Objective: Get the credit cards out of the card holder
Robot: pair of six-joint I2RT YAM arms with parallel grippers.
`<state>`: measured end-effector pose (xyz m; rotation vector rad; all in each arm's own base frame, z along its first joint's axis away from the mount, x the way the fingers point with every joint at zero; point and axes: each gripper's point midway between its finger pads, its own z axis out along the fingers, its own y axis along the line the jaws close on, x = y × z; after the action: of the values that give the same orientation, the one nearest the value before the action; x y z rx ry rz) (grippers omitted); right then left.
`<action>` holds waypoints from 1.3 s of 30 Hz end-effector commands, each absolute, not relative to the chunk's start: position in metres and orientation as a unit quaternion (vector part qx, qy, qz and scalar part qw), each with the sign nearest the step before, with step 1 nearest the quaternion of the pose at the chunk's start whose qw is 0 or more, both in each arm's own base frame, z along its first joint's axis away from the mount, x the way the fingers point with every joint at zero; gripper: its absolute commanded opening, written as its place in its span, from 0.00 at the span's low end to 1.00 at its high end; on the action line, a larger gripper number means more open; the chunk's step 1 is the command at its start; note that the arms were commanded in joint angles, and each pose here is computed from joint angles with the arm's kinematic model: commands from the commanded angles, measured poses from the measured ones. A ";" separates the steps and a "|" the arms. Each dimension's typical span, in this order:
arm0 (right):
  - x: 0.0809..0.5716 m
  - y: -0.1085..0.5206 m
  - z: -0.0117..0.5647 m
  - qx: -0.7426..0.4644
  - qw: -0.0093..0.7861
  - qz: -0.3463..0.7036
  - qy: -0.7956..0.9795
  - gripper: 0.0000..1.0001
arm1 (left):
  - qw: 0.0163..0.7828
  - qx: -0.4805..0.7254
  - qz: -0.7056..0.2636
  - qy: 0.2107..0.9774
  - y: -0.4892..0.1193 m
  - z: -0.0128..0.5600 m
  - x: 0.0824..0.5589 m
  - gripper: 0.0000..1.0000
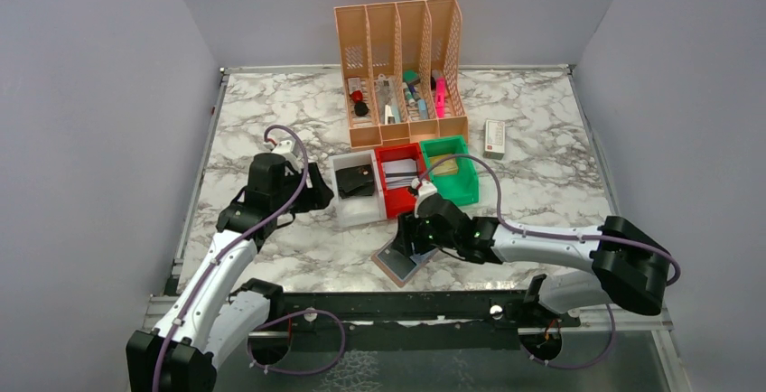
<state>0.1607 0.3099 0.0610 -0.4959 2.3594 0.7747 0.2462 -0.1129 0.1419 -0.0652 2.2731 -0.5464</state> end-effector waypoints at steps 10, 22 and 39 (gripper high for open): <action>0.122 0.304 0.023 -0.193 0.214 0.322 0.902 0.55 | 0.304 0.018 -0.322 0.896 -0.204 0.112 0.175 0.67; 0.122 0.298 0.033 -0.104 0.215 0.338 0.910 0.43 | 0.254 0.043 -0.320 0.912 -0.238 0.073 0.126 0.61; 0.098 0.309 0.036 -0.101 0.191 0.396 0.892 0.31 | 0.223 0.053 -0.303 0.925 -0.268 0.034 0.106 0.40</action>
<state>0.0984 0.3043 0.0272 -0.2909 2.5375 1.0764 0.0973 -0.2577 0.0307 0.1839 2.5956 -0.8367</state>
